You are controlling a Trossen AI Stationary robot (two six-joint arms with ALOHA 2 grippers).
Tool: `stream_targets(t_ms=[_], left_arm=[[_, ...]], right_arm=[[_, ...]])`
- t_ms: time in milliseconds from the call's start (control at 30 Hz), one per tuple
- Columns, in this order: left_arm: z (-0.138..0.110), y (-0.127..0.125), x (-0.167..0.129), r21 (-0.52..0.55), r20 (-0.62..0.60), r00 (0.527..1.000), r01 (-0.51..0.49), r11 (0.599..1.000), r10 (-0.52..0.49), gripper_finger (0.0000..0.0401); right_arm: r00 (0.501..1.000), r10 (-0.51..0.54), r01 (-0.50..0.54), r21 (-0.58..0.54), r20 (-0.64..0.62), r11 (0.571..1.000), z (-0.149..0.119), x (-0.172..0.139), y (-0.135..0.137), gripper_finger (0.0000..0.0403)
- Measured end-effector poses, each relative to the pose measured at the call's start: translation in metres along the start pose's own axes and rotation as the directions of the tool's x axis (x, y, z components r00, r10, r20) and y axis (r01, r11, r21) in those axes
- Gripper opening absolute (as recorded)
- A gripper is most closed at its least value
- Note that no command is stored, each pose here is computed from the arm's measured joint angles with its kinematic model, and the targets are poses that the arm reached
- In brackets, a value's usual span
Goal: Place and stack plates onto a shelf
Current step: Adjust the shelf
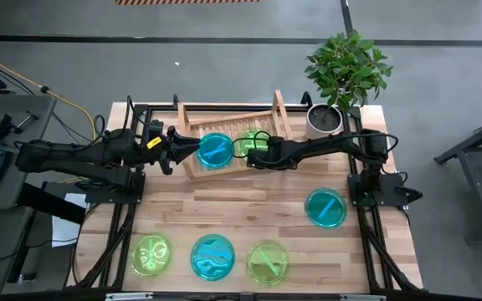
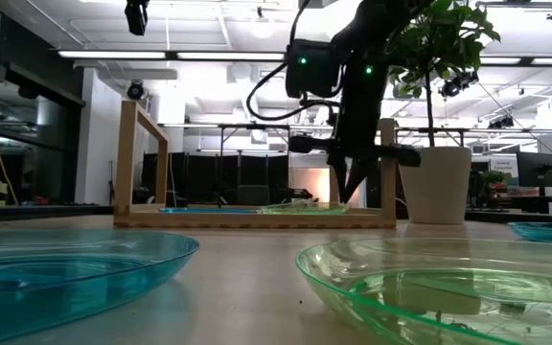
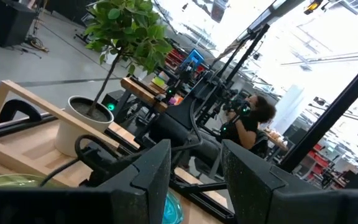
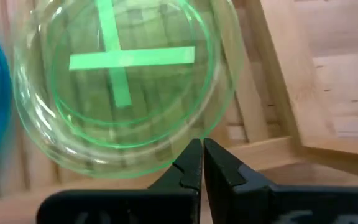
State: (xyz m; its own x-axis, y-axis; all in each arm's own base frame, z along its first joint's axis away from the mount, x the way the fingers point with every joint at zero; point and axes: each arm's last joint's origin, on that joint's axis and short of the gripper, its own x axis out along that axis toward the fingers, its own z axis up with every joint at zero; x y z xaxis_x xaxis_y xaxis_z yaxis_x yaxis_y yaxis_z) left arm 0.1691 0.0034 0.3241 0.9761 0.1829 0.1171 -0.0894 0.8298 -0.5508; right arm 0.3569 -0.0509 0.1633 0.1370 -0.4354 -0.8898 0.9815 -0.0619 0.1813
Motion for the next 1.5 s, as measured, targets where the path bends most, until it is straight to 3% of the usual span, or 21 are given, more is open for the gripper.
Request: stream_targets(t_ms=[167,467,933,1133,1367,1500], left_arm=[[0.000,0.000,0.000,0.000,0.000,1.000,0.000,1.000,0.000,0.0131],[0.000,0.000,0.000,0.000,-0.001,1.000,0.003,1.000,-0.003,0.0131],[0.000,0.000,0.000,-0.005,-0.002,1.000,0.003,1.000,-0.003,0.0131],[0.000,0.000,0.000,-0.009,-0.002,1.000,0.003,1.000,-0.003,0.0131],[0.000,0.000,0.000,-0.008,-0.003,1.000,0.003,1.000,-0.003,0.0131],[0.000,0.000,0.000,-0.008,-0.003,1.000,0.003,1.000,-0.003,0.0131]], right_arm=[[0.998,-0.041,0.034,0.112,0.057,0.993,-0.006,-0.001,-0.004,0.0000],[0.995,-0.066,0.051,0.181,0.077,0.982,-0.016,-0.006,-0.008,0.0000],[0.997,-0.037,0.013,0.344,0.063,0.939,-0.001,0.002,-0.003,0.0000],[0.993,-0.014,-0.035,0.407,0.118,0.913,-0.014,-0.011,-0.004,0.0000],[0.992,-0.062,0.007,0.456,0.106,0.890,-0.035,-0.019,-0.012,0.0000],[0.991,-0.058,-0.007,0.479,0.121,0.878,-0.029,-0.015,-0.010,0.0000]])
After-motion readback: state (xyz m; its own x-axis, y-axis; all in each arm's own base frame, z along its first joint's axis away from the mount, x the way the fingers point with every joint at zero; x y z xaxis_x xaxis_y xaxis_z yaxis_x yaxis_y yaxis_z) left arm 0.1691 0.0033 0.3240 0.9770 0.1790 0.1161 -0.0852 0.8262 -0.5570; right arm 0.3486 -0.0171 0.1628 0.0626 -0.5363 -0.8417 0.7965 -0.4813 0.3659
